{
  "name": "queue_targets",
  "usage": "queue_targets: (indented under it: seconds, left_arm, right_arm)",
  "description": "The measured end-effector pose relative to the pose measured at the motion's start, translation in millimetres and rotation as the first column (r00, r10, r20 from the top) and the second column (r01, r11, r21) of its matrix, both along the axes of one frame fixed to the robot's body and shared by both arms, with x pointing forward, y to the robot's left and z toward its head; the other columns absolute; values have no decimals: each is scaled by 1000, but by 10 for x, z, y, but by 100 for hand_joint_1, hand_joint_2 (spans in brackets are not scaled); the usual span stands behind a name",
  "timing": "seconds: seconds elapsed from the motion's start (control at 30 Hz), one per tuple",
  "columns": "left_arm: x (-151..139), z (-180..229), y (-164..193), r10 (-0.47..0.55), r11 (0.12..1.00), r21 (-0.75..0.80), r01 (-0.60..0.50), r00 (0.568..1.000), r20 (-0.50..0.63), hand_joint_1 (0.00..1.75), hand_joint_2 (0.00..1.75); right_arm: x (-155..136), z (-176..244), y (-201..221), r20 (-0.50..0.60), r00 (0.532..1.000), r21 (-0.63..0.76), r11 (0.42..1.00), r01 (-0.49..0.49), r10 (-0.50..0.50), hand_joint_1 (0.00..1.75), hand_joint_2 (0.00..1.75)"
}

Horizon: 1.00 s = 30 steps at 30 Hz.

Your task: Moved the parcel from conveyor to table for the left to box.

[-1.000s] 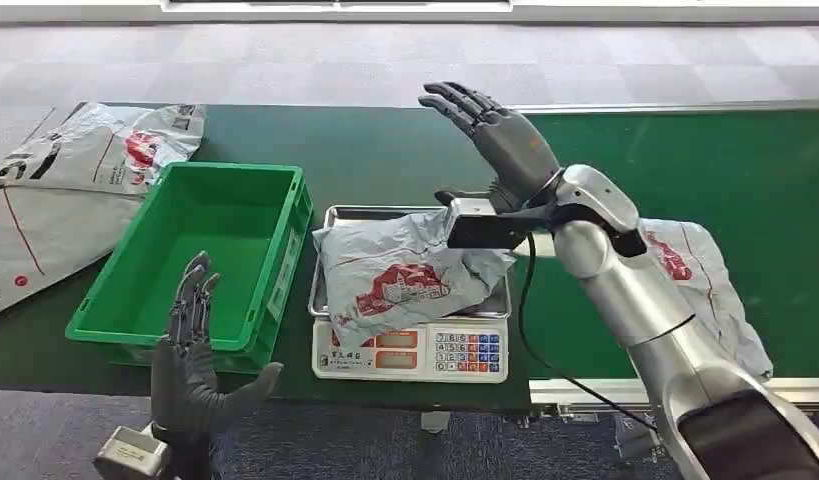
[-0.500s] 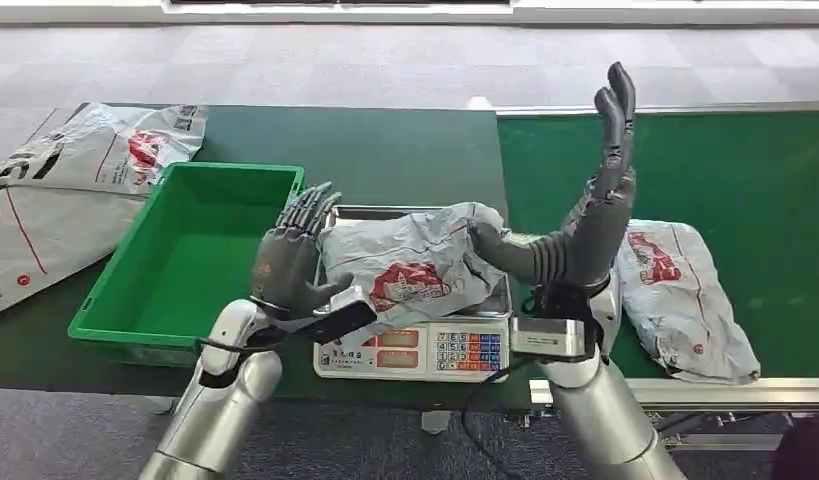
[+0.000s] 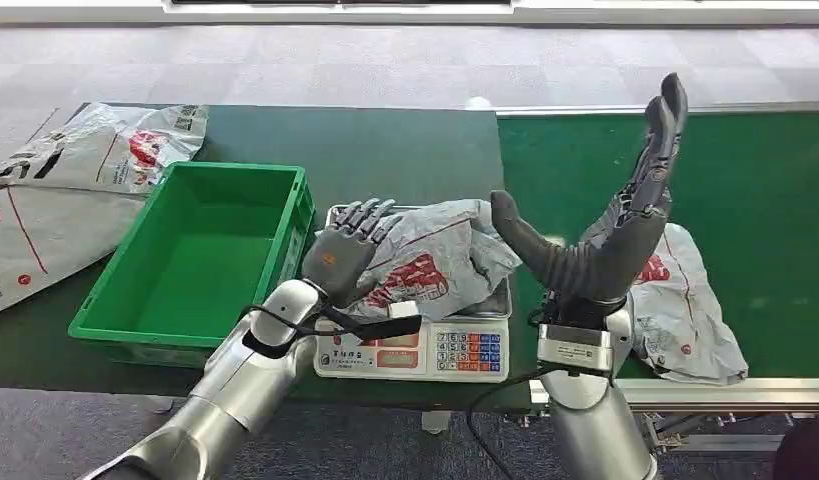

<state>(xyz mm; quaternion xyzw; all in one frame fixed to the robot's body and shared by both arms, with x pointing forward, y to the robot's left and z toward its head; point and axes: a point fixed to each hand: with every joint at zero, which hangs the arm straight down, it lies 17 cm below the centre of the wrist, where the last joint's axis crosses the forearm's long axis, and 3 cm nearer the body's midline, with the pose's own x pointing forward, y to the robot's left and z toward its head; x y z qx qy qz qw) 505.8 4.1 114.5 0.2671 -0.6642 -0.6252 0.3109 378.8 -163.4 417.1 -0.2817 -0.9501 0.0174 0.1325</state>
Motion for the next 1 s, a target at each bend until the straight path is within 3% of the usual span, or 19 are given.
queue_targets:
  seconds: [0.17,0.3,0.43,0.6,0.63,0.67,1.0]
  left_arm:
    - [-59,-119,-194,-80,994,69,83,996,-43,0,175]
    - [-62,-125,-202,-85,994,70,88,995,-49,0,175]
    - [-194,-221,-340,-204,977,17,214,951,-230,0,175]
    - [-202,-228,-352,-221,973,7,231,939,-262,0,175]
    - [-202,-226,-355,-222,973,8,232,939,-263,10,175]
    - [-201,-230,-355,-221,973,8,232,939,-264,175,175]
    - [-323,-303,-387,-263,965,-80,251,905,-335,175,175]
  right_arm:
    - [4,-1,-59,3,1000,11,1000,27,-27,0,175]
    - [6,-2,-64,2,1000,12,1000,28,-28,0,175]
    - [37,-33,-154,-31,998,41,998,57,-56,0,175]
    - [40,-39,-203,-37,997,54,996,70,-68,0,175]
    - [38,-37,-206,-37,997,56,996,70,-68,0,175]
    - [36,-36,-206,-37,997,57,996,70,-68,0,175]
    - [57,-93,-311,-67,994,76,993,94,-89,0,175]
